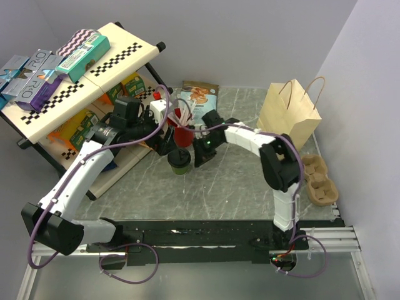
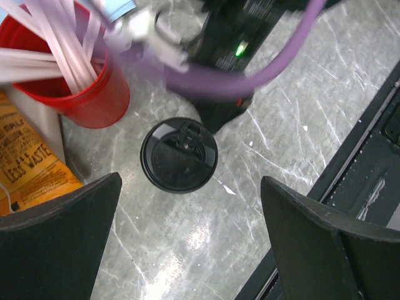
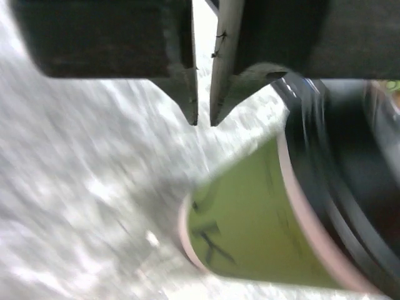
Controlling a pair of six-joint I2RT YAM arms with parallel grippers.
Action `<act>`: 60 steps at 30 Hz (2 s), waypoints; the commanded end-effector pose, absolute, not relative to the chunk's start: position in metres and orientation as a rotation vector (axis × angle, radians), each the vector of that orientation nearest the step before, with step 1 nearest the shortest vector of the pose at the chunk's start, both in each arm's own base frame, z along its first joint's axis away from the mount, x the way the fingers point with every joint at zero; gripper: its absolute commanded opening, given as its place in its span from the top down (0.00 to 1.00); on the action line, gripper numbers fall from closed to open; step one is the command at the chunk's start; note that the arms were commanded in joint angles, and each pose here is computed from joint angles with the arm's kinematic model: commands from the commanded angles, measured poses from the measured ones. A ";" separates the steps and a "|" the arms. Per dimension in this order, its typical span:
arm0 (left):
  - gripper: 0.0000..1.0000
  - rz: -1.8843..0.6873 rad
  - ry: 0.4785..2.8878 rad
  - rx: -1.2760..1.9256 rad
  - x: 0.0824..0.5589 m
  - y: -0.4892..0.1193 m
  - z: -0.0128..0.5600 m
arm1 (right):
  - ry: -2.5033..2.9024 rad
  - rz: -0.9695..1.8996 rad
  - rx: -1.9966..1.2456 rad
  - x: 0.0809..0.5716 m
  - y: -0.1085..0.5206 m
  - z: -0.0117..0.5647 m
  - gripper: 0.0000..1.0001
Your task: Pack the takeout coffee
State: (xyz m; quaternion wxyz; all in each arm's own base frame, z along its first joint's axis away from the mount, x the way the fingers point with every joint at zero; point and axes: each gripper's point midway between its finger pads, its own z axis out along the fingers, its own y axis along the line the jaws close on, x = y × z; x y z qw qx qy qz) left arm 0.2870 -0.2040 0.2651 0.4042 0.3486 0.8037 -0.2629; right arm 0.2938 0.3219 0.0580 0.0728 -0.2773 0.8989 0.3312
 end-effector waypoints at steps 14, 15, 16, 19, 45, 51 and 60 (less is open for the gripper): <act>0.01 -0.761 1.951 0.911 0.286 -0.219 0.268 | 2.433 0.253 -0.752 0.255 0.075 0.186 0.45; 0.01 -0.763 1.946 0.910 0.289 -0.220 0.273 | 2.485 0.247 -0.715 0.245 0.061 0.185 0.45; 0.00 -0.771 1.953 0.915 0.293 -0.223 0.272 | 2.488 0.234 -0.707 0.242 0.049 0.188 0.45; 0.01 -0.822 1.923 0.936 0.299 -0.234 0.291 | 2.565 0.221 -0.530 0.235 0.006 0.190 0.45; 0.01 -0.966 1.745 1.183 0.276 -0.270 0.319 | 2.797 -0.304 -0.160 0.228 -0.181 0.136 0.42; 0.01 -0.947 1.775 1.189 0.281 -0.270 0.313 | 2.819 -0.322 -0.160 0.228 -0.187 0.121 0.44; 0.01 -0.936 1.788 1.172 0.289 -0.273 0.311 | 2.884 -0.191 -0.145 0.230 -0.180 0.096 0.47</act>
